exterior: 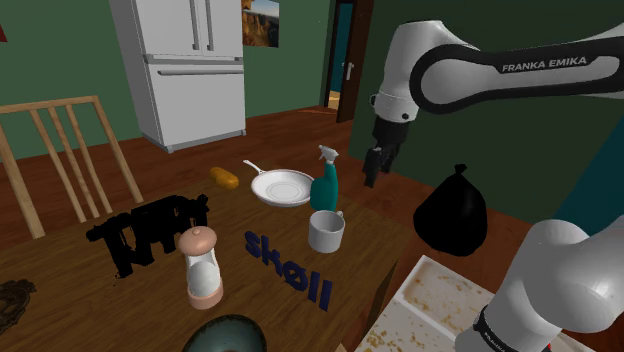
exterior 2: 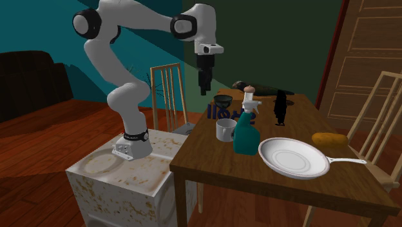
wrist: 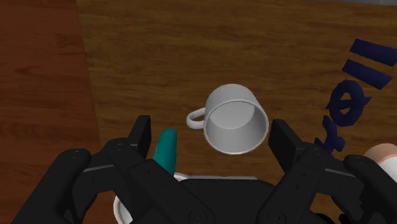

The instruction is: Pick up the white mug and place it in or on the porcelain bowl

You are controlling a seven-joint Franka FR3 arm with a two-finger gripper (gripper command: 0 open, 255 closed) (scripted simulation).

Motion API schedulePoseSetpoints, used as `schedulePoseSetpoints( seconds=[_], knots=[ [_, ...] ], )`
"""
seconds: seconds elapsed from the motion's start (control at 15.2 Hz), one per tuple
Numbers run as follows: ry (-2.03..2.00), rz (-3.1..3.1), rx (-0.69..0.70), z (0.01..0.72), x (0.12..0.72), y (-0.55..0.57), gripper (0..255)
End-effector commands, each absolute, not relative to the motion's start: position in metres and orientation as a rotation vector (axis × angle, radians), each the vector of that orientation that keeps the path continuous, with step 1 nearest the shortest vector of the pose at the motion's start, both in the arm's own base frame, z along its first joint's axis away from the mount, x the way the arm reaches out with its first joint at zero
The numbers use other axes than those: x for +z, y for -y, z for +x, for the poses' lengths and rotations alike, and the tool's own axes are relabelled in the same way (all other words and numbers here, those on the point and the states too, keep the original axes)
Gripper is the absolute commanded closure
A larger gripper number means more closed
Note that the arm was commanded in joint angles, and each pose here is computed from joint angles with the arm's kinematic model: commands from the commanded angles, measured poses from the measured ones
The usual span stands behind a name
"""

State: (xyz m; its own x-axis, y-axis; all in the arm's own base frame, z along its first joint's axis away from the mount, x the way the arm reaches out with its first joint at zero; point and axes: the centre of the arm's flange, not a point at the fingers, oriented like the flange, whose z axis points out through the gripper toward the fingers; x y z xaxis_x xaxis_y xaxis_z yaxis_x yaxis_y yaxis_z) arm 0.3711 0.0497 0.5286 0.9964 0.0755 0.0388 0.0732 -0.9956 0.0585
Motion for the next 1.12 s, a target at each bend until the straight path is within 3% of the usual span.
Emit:
schedulePoseSetpoints(
  seconds=[0.0, 1.06],
  knots=[
    [-0.107, 3.083, 0.068, 0.381, 0.509, -0.060, 0],
    [-0.068, 3.089, 0.076, 0.459, 0.369, -0.155, 0]
  ],
)
